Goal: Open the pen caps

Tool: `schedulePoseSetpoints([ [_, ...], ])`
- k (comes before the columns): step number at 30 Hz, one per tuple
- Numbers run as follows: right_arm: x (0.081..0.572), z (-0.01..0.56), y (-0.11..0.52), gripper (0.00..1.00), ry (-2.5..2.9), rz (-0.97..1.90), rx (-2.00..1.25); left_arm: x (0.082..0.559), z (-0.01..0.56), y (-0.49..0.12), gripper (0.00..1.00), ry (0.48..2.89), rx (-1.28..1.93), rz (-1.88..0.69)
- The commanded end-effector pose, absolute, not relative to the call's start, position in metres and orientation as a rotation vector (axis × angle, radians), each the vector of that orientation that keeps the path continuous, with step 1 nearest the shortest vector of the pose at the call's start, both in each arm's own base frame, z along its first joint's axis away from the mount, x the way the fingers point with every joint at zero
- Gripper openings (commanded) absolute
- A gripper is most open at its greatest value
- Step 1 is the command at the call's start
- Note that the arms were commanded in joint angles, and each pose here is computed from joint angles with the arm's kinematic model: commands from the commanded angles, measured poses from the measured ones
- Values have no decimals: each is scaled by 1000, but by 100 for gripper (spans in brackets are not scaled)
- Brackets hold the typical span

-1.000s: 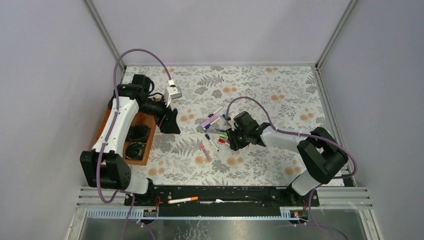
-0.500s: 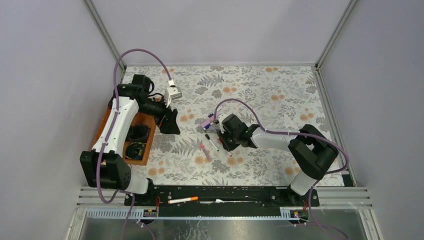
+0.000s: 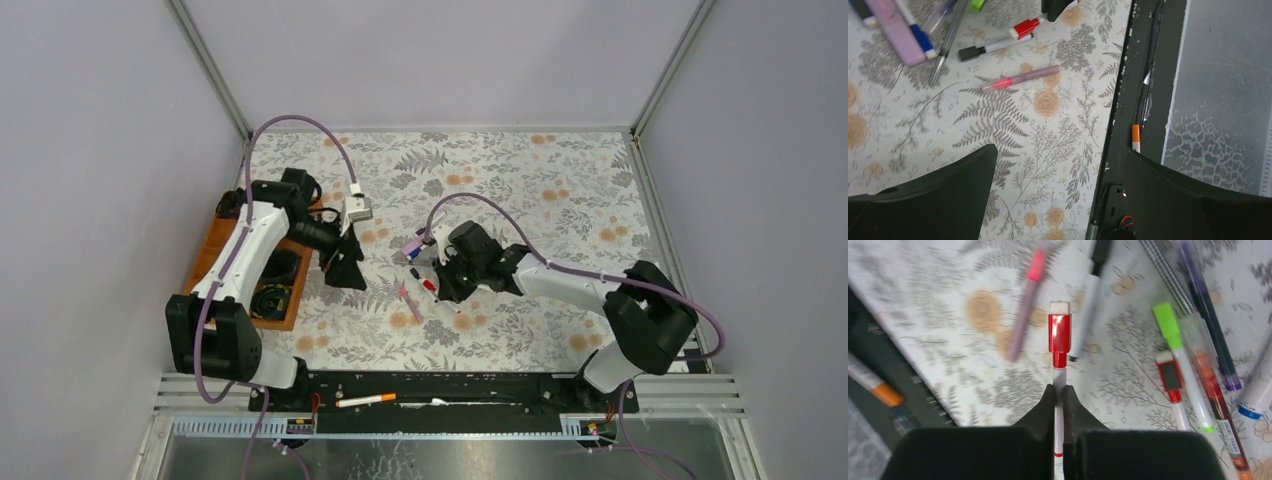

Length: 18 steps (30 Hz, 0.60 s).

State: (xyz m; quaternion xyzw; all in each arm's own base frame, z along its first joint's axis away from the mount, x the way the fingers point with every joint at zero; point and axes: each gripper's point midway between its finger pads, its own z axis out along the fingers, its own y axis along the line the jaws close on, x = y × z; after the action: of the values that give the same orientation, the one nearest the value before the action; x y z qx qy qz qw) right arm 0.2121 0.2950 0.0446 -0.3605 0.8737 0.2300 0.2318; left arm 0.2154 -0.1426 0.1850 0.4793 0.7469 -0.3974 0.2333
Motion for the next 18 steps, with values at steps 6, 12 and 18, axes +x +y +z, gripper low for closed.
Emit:
schedulePoseSetpoints([
  [6, 179, 157, 340, 0, 2159, 1369, -1121, 188, 187, -183, 99, 1795, 1516, -1207],
  [12, 170, 175, 351, 0, 2145, 1521, -1183, 180, 190, -199, 99, 1739, 1544, -1290],
  [18, 176, 179, 356, 0, 2172, 1519, -1209, 182, 185, -208, 95, 1712, 1581, -1278],
])
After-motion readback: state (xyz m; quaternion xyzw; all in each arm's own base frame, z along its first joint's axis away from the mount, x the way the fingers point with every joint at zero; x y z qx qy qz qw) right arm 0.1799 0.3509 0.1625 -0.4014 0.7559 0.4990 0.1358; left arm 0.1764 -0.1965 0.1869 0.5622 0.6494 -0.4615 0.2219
